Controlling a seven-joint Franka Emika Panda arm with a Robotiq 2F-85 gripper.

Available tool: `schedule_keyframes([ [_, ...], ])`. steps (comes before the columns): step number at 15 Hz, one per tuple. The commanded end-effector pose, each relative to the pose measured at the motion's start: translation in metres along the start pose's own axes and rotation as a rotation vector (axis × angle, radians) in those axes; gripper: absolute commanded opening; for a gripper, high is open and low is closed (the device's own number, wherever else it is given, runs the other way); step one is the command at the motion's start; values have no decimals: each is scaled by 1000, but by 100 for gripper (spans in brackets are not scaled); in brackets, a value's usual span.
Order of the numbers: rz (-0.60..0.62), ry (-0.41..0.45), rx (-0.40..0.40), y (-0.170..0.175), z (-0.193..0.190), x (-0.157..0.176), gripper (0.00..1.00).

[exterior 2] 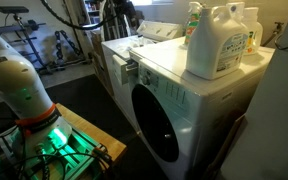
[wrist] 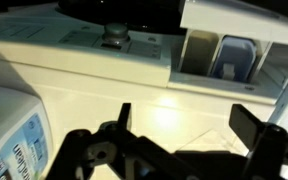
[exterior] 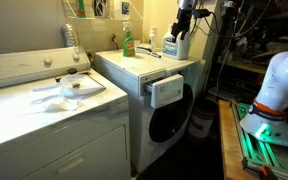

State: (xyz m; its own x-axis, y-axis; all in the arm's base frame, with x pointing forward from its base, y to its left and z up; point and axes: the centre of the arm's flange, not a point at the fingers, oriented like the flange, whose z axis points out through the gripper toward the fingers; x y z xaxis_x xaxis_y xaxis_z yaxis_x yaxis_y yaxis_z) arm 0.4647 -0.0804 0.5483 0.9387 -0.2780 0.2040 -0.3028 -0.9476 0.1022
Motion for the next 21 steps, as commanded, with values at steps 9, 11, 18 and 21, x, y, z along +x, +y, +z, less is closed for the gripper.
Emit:
schedule_keyframes([
  [9,223,212,-45,124,-51,62,100],
  [11,220,209,-45,121,-49,63,100],
  [18,335,228,-14,180,-42,107,100],
  [21,405,296,14,220,-38,128,100],
])
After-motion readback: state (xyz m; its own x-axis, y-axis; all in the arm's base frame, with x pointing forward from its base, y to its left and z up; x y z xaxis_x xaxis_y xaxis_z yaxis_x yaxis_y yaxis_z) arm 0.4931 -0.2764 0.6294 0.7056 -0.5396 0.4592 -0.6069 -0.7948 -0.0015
